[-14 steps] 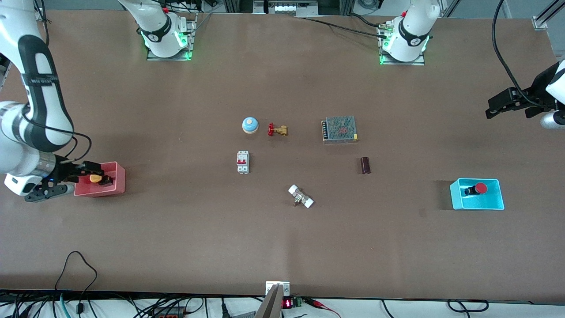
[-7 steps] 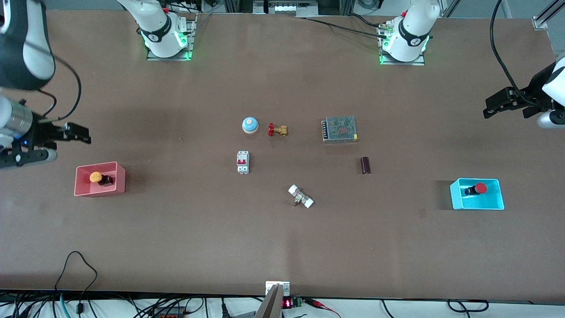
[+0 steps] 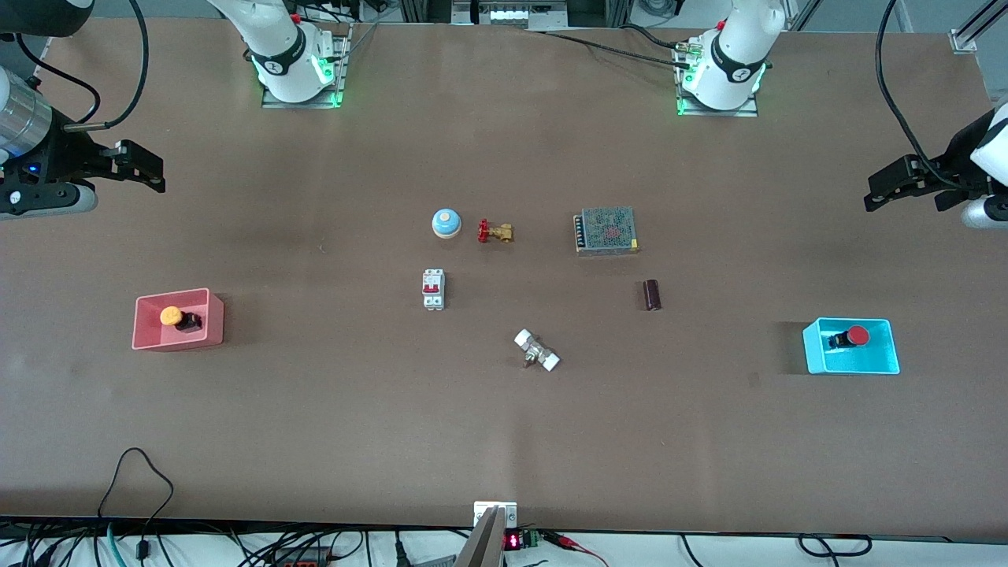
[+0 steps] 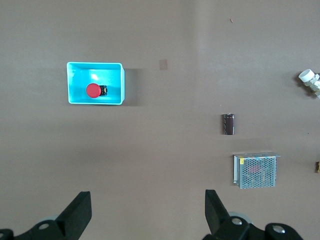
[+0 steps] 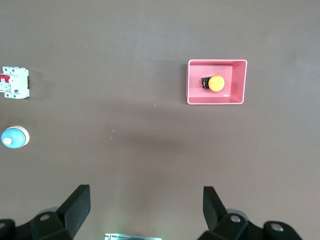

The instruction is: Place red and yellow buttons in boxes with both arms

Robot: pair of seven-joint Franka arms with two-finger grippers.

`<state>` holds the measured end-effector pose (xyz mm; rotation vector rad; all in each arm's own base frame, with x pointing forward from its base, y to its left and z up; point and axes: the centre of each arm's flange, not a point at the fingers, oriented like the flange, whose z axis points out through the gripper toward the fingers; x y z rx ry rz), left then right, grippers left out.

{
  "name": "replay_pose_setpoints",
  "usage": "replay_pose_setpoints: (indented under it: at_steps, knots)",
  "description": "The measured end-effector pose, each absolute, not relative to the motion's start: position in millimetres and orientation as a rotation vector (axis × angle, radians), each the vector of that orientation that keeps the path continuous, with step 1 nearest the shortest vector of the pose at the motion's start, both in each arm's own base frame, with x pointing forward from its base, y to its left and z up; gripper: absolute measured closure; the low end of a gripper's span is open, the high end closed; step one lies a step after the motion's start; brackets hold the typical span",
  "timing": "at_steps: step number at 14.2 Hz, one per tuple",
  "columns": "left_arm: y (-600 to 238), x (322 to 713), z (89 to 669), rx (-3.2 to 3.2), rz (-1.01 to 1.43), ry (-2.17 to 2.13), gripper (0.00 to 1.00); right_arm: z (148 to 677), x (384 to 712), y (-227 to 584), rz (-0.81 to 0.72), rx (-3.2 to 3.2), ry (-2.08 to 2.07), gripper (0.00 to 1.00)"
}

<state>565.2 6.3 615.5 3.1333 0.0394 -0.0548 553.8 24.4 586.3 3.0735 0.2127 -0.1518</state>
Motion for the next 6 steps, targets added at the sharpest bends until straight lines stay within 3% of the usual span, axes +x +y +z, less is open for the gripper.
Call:
replay_pose_setpoints:
  at_steps: [6]
  knots:
    - [5.9, 565.2, 616.2, 3.133, -0.053, 0.038, 0.0, 575.3, 557.0, 24.8, -0.183, 3.074, 0.179, 0.0]
